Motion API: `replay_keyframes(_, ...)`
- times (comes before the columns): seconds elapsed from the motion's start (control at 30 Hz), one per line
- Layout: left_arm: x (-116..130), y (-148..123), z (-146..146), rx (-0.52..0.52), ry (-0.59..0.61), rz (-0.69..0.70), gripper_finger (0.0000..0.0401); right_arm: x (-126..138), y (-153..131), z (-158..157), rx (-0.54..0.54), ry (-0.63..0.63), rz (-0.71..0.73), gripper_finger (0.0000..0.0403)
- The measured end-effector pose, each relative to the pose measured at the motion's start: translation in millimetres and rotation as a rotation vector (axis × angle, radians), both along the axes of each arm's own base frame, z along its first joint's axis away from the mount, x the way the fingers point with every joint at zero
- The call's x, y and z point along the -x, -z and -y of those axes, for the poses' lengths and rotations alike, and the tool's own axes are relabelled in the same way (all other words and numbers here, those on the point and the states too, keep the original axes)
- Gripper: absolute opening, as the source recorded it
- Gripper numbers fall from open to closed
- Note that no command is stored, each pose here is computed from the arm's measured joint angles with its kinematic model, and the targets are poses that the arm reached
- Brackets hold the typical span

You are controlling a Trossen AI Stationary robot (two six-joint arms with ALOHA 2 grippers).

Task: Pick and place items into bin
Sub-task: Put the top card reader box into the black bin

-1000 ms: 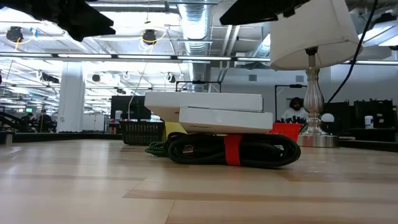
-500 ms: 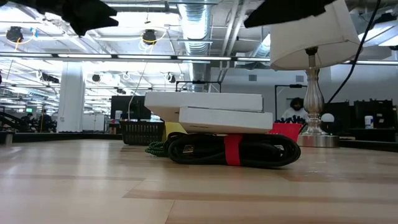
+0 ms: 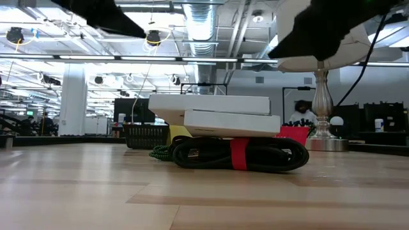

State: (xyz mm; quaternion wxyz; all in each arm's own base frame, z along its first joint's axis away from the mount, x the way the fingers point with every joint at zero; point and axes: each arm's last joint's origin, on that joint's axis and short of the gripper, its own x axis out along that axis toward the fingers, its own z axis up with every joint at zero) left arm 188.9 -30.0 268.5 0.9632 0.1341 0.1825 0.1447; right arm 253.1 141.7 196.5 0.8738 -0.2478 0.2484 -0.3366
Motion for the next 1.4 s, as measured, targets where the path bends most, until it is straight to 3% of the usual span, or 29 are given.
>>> replay_keyframes(0.57,-49.9,9.9,91.3,-0.067,0.03,-0.117,0.0221,17.0,8.1,35.5,0.147,0.108,-0.274,0.0258)
replay_keyframes(0.93,-93.5,21.8,140.5,-0.312,-0.104,-0.293,0.0221,23.3,9.3,48.8,0.162,0.138,-0.43,0.0258)
replay_keyframes(1.4,-136.1,31.3,190.5,-0.312,-0.124,-0.421,0.0221,32.5,9.4,51.8,0.17,0.135,-0.565,0.0258)
